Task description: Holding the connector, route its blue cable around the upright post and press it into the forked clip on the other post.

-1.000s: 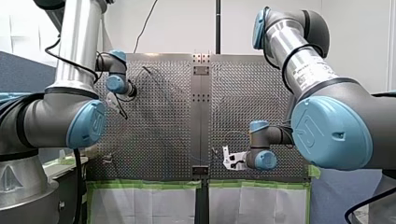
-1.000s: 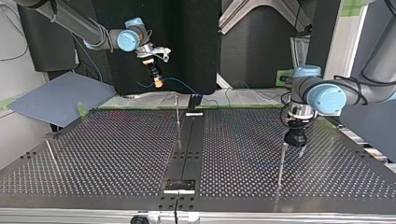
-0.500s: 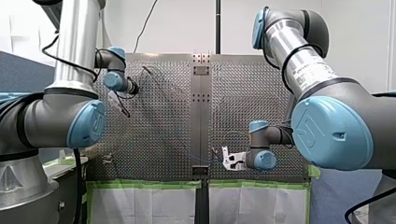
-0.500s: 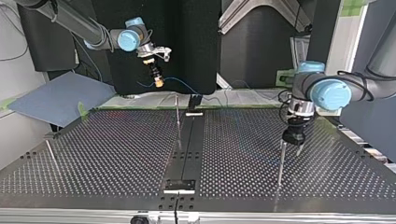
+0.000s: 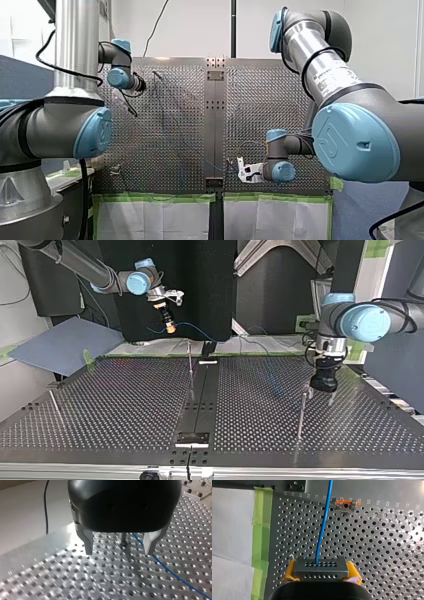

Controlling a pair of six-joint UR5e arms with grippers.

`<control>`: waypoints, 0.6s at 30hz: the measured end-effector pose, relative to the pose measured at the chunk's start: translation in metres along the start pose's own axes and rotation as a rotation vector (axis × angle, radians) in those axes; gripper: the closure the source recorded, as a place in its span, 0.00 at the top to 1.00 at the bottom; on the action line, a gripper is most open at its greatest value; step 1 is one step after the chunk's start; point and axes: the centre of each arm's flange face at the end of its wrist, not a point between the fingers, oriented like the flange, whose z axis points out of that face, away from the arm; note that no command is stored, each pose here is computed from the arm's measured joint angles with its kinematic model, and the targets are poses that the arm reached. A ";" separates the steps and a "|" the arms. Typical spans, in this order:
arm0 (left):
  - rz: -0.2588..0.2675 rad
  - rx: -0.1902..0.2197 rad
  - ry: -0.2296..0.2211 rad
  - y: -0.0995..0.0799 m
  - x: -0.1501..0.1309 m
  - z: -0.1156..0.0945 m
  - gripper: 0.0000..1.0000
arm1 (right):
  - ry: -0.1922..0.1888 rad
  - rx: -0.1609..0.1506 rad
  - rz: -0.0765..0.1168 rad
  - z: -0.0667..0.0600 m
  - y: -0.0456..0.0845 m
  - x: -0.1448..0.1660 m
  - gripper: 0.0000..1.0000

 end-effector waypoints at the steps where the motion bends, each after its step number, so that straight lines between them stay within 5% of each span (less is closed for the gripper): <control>1: 0.009 -0.005 -0.007 -0.002 -0.003 -0.003 1.00 | 0.000 0.001 0.000 0.000 0.000 0.000 0.00; 18: 0.161 -0.100 -0.131 -0.047 -0.055 -0.045 1.00 | -0.002 0.001 0.000 0.000 -0.001 0.000 0.00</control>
